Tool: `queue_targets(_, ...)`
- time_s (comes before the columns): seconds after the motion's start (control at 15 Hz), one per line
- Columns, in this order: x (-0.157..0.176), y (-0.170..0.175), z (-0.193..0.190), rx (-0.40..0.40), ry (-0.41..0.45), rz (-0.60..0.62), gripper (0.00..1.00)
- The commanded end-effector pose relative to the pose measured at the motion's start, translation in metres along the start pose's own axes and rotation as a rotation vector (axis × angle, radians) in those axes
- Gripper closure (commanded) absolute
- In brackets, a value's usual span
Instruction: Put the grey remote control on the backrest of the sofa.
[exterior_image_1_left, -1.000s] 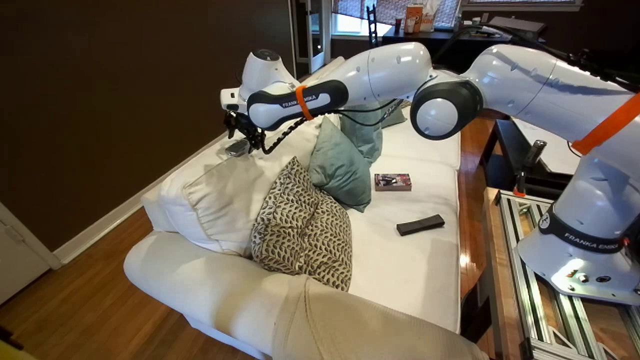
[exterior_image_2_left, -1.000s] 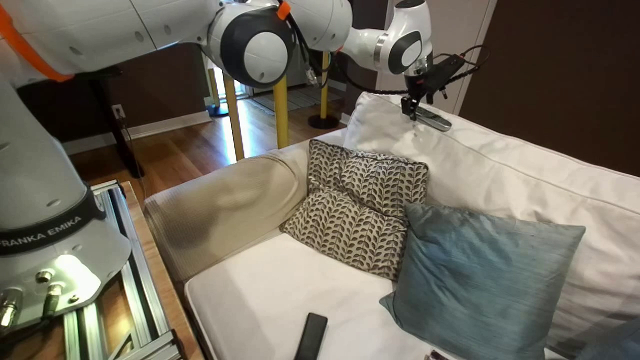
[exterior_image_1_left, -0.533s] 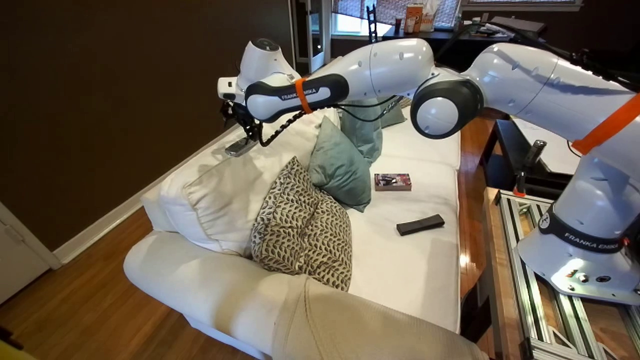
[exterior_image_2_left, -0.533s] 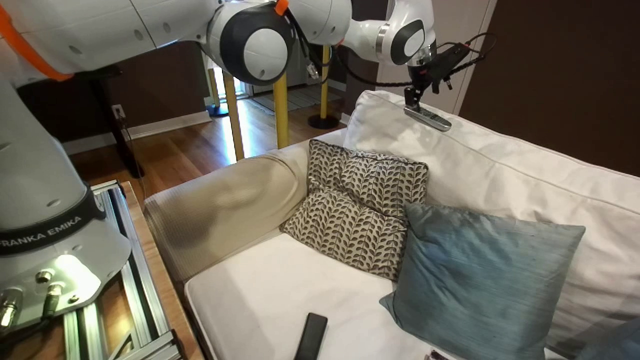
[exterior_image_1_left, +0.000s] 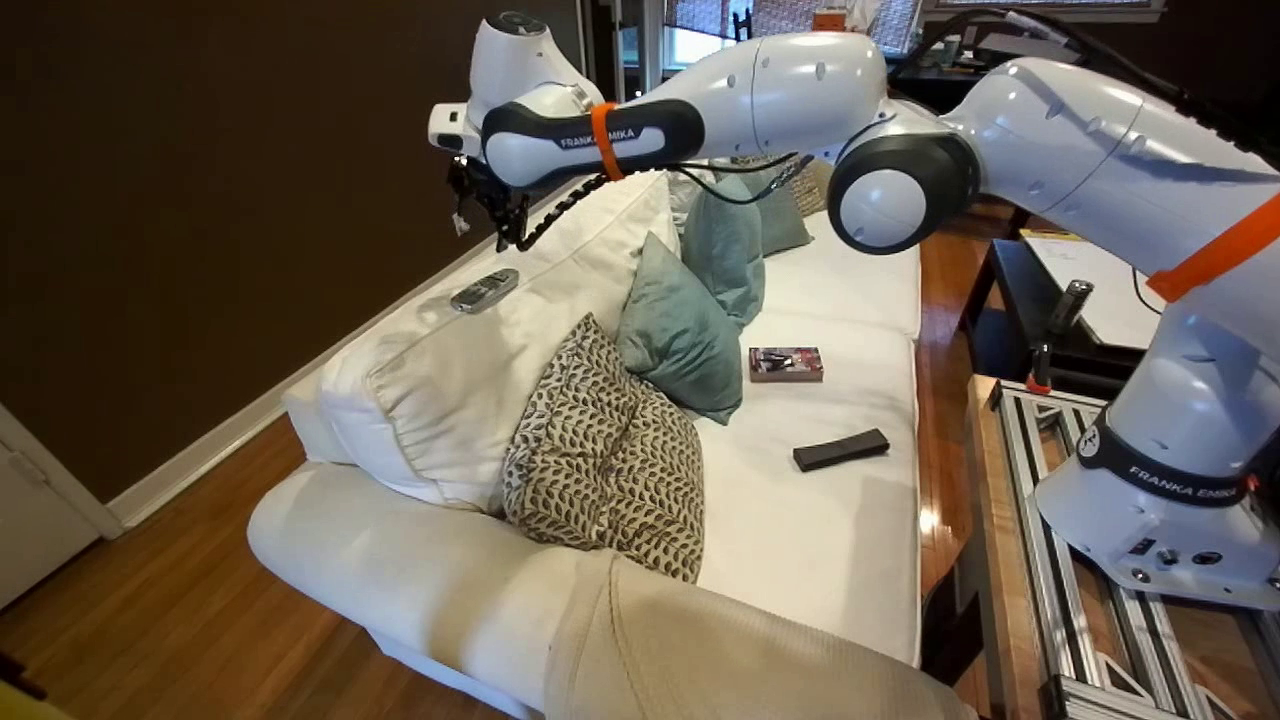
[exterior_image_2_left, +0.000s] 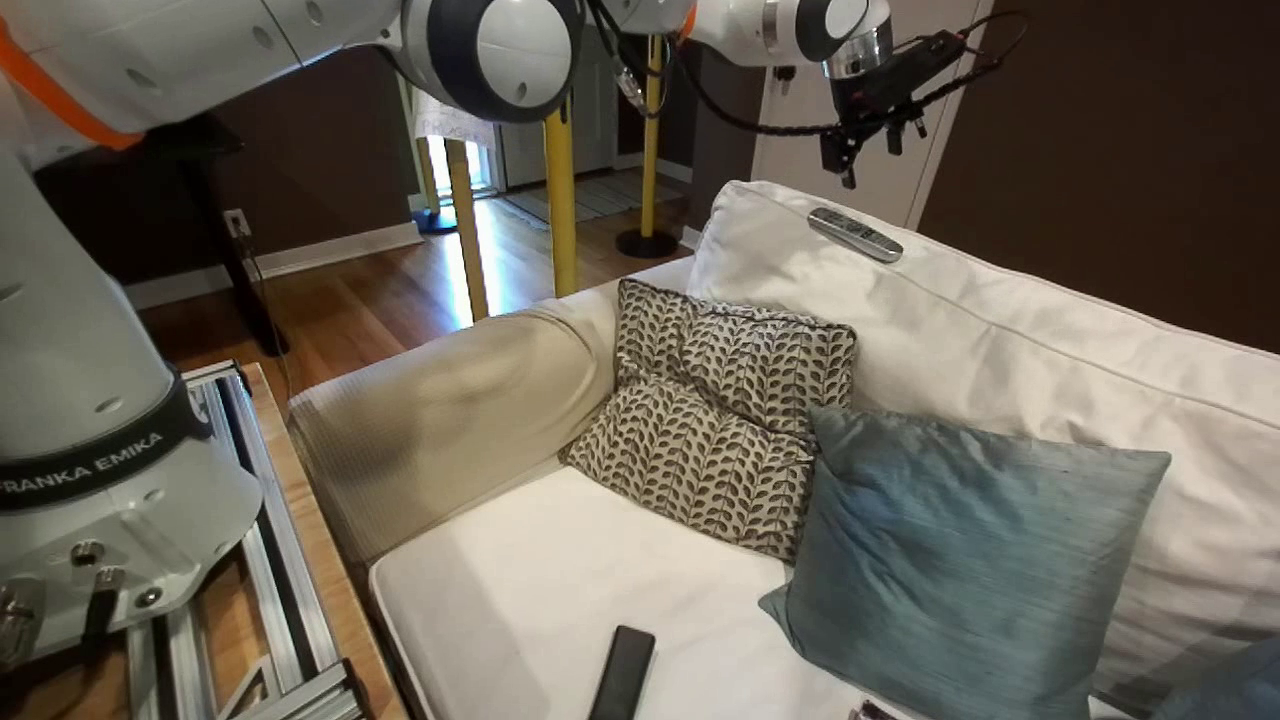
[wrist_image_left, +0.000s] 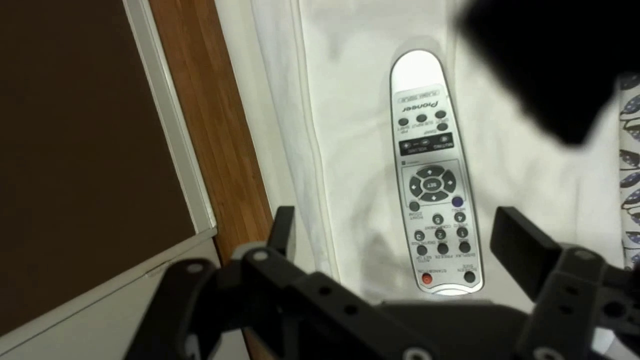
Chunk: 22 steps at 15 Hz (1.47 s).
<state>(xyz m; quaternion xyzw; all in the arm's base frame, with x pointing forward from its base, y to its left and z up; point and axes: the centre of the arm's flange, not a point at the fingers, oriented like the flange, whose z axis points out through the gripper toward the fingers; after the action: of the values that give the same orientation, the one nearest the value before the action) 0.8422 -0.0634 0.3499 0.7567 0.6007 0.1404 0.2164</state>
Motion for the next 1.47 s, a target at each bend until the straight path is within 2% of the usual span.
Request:
queue_targets(0.0,-0.003,0.002,-0.029,0.044,-0.076,0.097,0.00)
queue_targets(0.73,-0.005,-0.011,-0.074,0.163,-0.190,0.365,0.00)
queue_targets(1.4,-0.001,-0.023,-0.088,0.220,-0.221,0.523,0.00)
